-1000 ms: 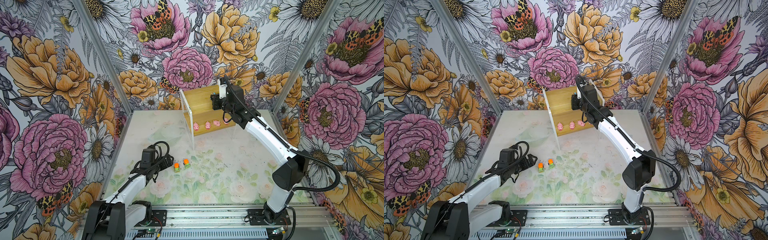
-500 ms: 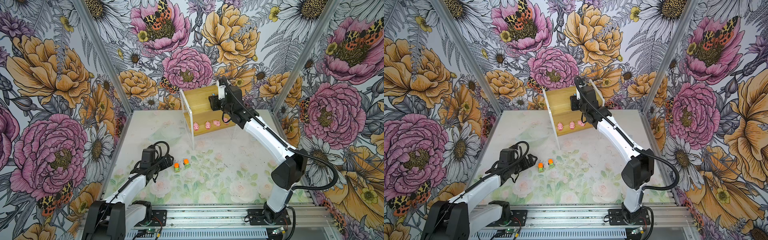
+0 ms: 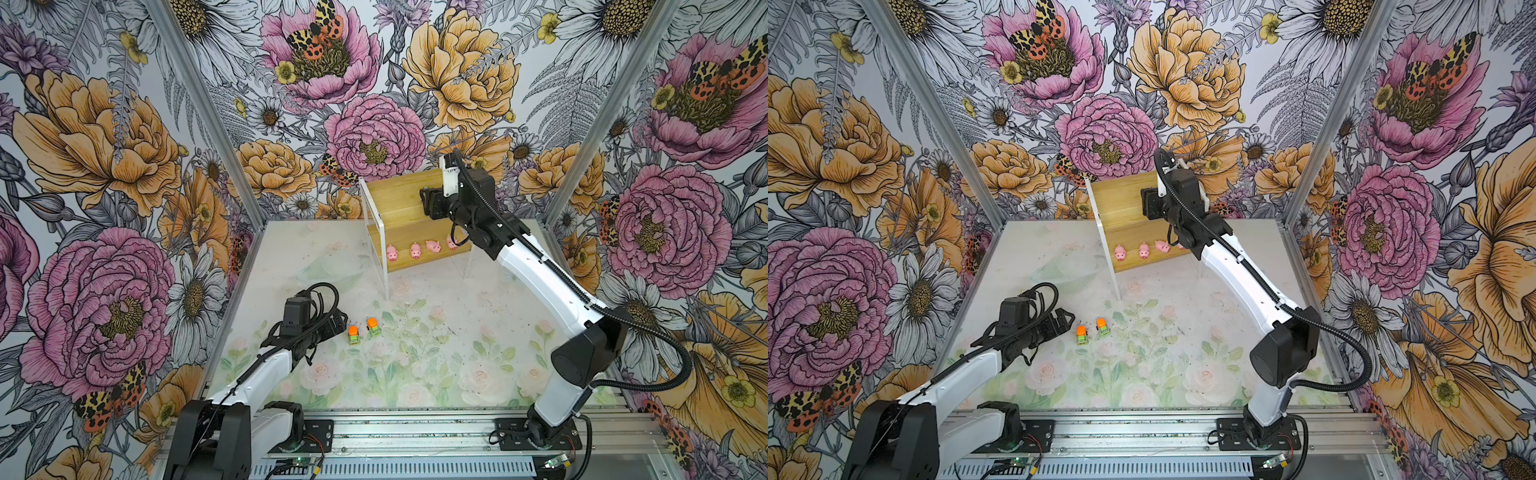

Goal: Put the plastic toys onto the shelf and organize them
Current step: 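Lower the truck onto the upper shelf beside the first and open the right gripper, then withdraw the right gripper back toward the green trucks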

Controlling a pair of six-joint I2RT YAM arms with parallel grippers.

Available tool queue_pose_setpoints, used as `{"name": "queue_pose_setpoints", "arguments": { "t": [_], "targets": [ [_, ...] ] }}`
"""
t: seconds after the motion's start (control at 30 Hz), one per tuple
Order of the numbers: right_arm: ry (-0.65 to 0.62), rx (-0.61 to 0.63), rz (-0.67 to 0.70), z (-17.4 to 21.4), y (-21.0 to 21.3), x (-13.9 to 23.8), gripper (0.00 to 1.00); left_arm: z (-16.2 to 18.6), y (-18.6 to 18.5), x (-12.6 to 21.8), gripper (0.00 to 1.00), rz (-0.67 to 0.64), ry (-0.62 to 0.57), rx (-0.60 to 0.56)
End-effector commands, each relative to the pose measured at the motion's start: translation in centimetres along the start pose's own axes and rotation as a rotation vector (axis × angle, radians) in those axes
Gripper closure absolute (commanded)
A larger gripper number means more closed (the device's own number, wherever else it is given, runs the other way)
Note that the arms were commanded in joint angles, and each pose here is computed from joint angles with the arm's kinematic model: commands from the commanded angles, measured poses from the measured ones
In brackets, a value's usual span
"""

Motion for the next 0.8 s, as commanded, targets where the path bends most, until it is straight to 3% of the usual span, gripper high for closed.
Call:
{"name": "queue_pose_setpoints", "arguments": {
  "t": [0.0, 0.17, 0.27, 0.37, 0.57, 0.77],
  "targets": [
    [-0.092, 0.025, -0.026, -3.3, 0.1, 4.3, 0.30, -0.9, -0.9, 0.3, 0.01, 0.031, -0.024, -0.025],
    [-0.125, 0.048, -0.108, -3.6, 1.4, 8.5, 0.26, -0.9, -0.9, 0.4, 0.01, 0.031, -0.030, -0.024],
    [-0.090, 0.068, -0.173, -1.1, 2.4, 10.4, 0.26, -1.0, -0.9, 0.5, 0.01, 0.032, -0.032, -0.022],
    [-0.013, 0.088, -0.237, 4.3, 4.2, 10.9, 0.26, -0.9, -0.9, 0.5, 0.01, 0.034, -0.034, -0.023],
    [0.109, 0.094, -0.380, 18.9, 11.4, 10.4, 0.27, -1.0, -0.8, 0.6, 0.01, 0.032, -0.037, -0.020],
    [0.130, 0.100, -0.402, 26.7, 15.6, 9.2, 0.27, -0.8, -0.8, 0.7, 0.01, 0.033, -0.039, -0.017]
  ]
}}
Point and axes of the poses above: each gripper's point midway between its finger pads, its own x axis back along the fingers, its own y axis along the line the jaws close on, z = x × y, the point moved 1 cm from there along x, back along the fingers, and after that the axes turned 3 degrees about x, right-handed, at the moved point
